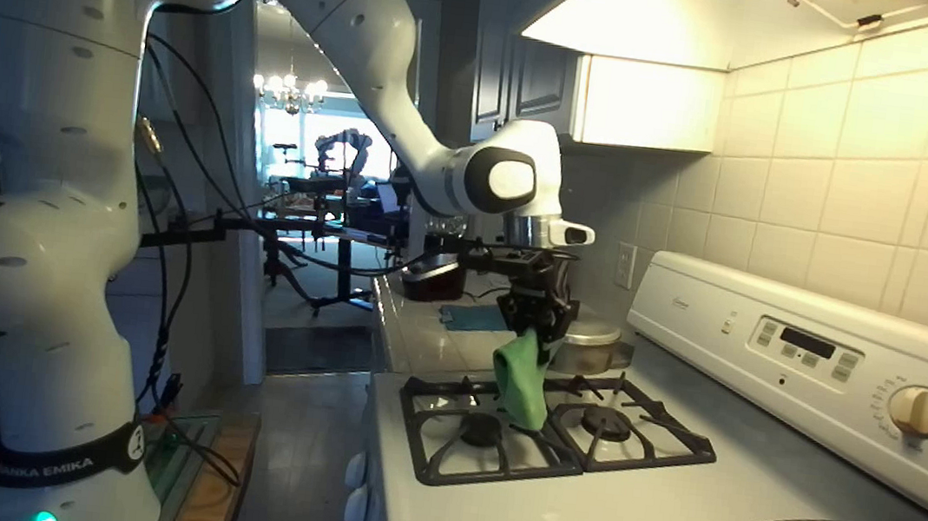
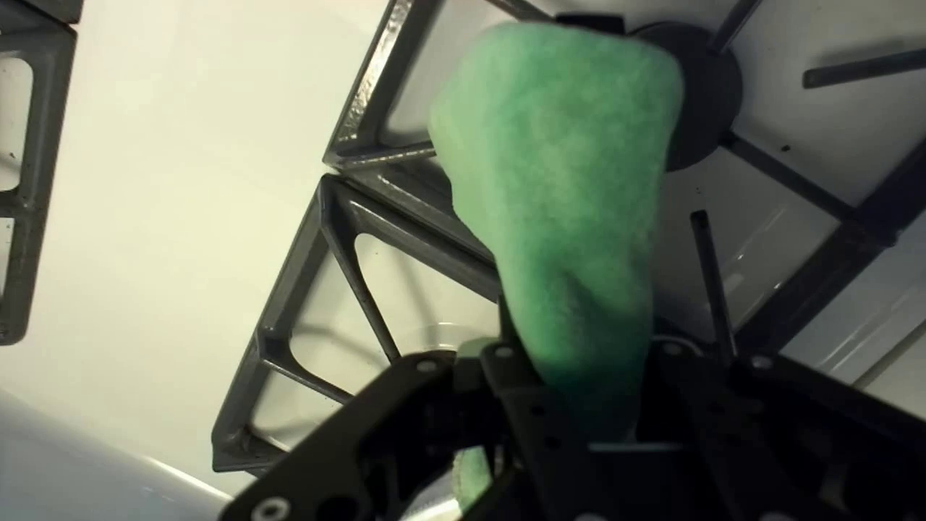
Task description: Put the silver lid on the silver pot then use the green towel to move the pot to the right and place the towel back on the counter.
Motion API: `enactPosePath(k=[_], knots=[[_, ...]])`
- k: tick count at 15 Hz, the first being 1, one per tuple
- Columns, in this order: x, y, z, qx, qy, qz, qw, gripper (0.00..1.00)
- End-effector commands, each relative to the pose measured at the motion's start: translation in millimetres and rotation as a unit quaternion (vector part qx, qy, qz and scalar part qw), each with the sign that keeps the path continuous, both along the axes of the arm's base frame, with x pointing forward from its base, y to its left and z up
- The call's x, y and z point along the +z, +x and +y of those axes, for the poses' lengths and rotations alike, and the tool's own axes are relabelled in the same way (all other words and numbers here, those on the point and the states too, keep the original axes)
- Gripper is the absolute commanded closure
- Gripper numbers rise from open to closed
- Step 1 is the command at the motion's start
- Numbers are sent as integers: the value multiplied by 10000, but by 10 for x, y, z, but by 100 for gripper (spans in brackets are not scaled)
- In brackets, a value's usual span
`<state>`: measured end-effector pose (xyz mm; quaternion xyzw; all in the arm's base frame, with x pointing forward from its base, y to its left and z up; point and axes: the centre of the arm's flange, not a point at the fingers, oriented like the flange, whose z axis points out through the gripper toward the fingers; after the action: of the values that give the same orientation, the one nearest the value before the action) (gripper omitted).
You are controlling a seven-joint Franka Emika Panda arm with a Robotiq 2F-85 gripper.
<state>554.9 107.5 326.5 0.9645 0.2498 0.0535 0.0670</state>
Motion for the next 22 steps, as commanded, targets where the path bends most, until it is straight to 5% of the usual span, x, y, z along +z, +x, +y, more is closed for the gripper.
enactPosePath(k=[1, 22], knots=[[19, 321, 41, -110, -43, 27, 9999, 93], [-240, 823, -101, -235, -360, 421, 9982, 93]])
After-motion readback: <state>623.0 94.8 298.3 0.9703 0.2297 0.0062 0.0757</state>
